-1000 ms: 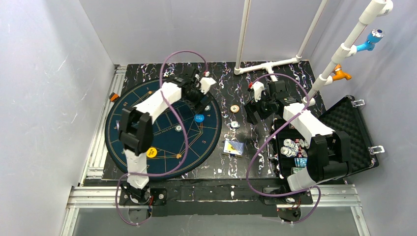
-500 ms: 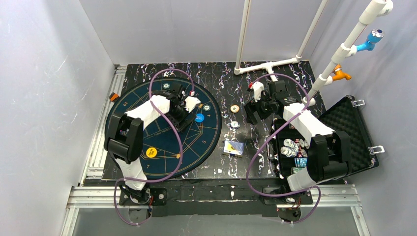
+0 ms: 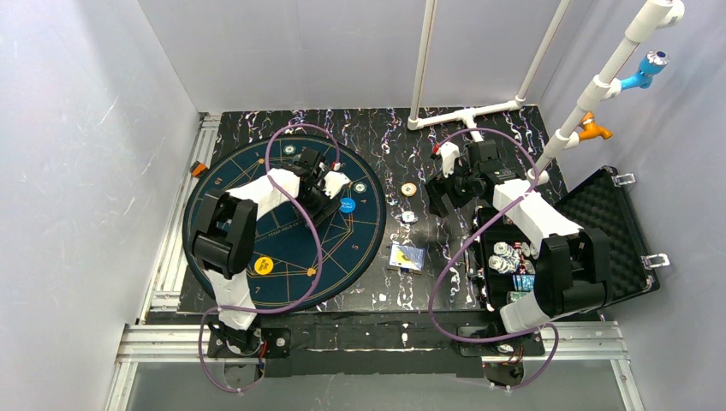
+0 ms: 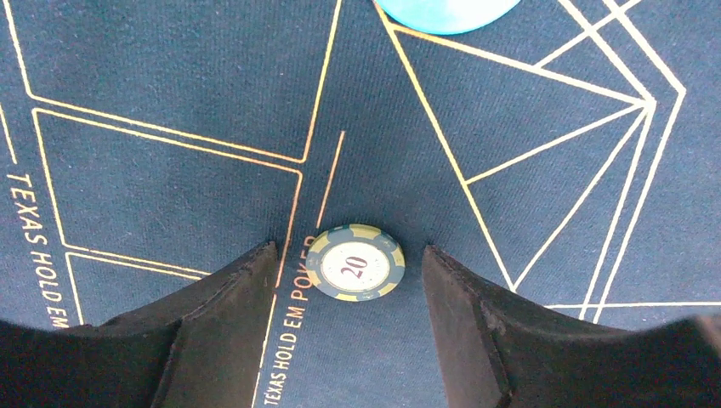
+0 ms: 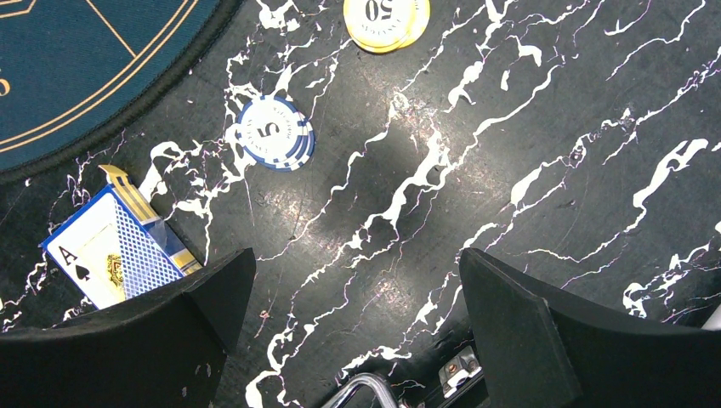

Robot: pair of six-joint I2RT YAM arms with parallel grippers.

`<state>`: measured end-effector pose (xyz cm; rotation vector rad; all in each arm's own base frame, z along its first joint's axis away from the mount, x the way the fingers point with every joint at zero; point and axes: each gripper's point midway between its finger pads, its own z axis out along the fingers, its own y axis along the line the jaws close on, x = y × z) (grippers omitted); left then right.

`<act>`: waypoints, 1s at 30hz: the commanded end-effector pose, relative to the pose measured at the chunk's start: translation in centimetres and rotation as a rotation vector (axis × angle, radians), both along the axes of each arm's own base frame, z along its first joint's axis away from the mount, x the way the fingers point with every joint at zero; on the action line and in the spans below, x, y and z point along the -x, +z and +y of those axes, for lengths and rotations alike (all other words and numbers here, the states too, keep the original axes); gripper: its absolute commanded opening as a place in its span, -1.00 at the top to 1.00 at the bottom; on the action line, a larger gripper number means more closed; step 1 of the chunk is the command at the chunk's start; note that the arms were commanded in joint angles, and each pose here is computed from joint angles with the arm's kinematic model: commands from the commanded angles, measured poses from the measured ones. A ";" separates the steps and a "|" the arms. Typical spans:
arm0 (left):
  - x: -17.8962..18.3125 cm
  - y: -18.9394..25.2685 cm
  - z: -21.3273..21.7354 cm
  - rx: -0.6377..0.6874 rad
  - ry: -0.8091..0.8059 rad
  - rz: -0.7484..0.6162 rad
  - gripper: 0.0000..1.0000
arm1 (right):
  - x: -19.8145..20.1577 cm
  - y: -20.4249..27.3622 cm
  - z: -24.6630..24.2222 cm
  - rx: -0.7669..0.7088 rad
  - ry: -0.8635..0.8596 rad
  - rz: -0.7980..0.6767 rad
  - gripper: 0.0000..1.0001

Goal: Distribute texas hold em gaming equipment

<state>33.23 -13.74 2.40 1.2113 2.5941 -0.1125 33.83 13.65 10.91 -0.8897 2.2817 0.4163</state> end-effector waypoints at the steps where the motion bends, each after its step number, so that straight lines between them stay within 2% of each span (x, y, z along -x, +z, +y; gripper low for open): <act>1: 0.6 -1.4 0.3 -0.016 0.005 0.035 -0.15 | -0.1 0.2 0.0 -0.007 0.010 -0.009 -1.00; 5: 1.9 -1.9 0.6 -0.016 0.001 0.076 0.12 | -0.1 0.2 0.0 -0.005 0.010 -0.011 -1.00; 12: 3.8 -0.6 0.8 0.007 -0.013 0.099 0.42 | 0.0 0.0 0.1 -0.007 0.015 -0.004 -1.00; 21: 4.7 3.1 0.9 0.052 -0.014 0.036 0.50 | 0.1 -0.2 0.2 -0.011 0.018 0.006 -1.00; 30: 8.5 5.5 3.8 0.050 -0.010 0.052 0.54 | 0.1 -0.1 0.1 -0.011 0.018 0.001 -1.00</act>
